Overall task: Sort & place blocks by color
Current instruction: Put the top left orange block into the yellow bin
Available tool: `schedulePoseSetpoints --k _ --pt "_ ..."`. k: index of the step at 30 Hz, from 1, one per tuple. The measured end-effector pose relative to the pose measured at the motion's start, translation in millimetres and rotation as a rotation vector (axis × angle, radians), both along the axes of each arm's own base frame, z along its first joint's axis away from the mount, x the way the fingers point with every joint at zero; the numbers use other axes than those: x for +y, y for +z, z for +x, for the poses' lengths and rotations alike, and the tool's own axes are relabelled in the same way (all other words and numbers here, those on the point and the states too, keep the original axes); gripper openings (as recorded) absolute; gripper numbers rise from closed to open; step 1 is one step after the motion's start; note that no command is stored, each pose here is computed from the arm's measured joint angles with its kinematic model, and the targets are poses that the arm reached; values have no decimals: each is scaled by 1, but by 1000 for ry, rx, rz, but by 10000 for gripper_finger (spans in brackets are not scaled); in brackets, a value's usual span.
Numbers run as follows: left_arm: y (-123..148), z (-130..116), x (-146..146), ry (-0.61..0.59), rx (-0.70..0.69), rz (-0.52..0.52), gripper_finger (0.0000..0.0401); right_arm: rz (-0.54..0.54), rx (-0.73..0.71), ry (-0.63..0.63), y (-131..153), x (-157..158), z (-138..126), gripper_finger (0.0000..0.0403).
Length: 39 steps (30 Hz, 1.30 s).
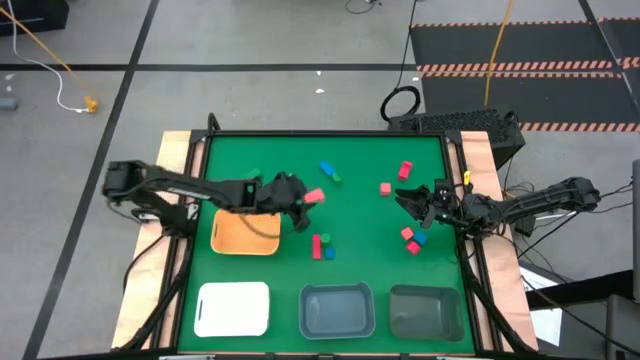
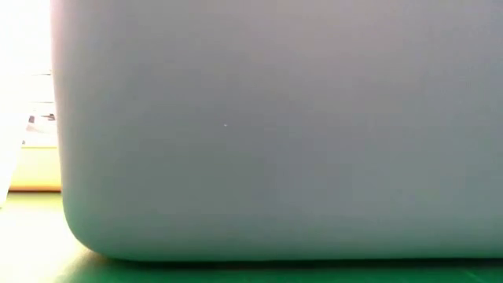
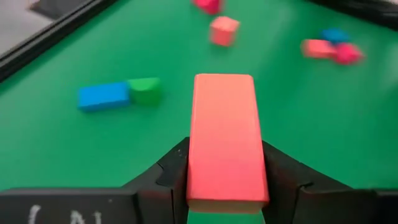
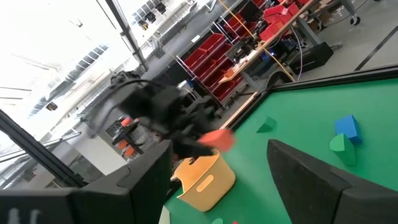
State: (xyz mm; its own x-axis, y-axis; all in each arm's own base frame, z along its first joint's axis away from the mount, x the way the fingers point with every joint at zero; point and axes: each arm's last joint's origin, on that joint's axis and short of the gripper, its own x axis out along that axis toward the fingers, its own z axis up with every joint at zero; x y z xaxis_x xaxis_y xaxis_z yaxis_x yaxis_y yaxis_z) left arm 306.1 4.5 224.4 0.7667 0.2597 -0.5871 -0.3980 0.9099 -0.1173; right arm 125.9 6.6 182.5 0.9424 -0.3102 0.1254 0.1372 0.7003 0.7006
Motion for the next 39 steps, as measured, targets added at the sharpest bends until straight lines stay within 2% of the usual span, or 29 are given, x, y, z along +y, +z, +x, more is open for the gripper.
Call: schedulePoseSetpoints --k 3,6,13,19,22,28,32,39 --pt "13 -18 -22 -55 33 -24 144 0 0 0 0 0 0 254" --pt "21 -38 -36 -56 89 -75 135 0 0 0 0 0 0 254" --pt "15 -77 -50 85 326 -195 142 0 0 0 0 0 0 254" --pt "-4 -96 -57 187 496 -211 137 0 0 0 0 0 0 254" --pt "-11 -100 -58 217 505 -224 138 -1 1 0 0 0 0 254" --pt "-29 -109 -58 260 534 -236 163 0 0 1 0 0 0 254" --pt "-38 -112 -57 288 533 -249 158 0 0 1 0 0 0 254" --pt "-42 -114 -56 336 512 -275 174 0 0 0 0 0 0 254"
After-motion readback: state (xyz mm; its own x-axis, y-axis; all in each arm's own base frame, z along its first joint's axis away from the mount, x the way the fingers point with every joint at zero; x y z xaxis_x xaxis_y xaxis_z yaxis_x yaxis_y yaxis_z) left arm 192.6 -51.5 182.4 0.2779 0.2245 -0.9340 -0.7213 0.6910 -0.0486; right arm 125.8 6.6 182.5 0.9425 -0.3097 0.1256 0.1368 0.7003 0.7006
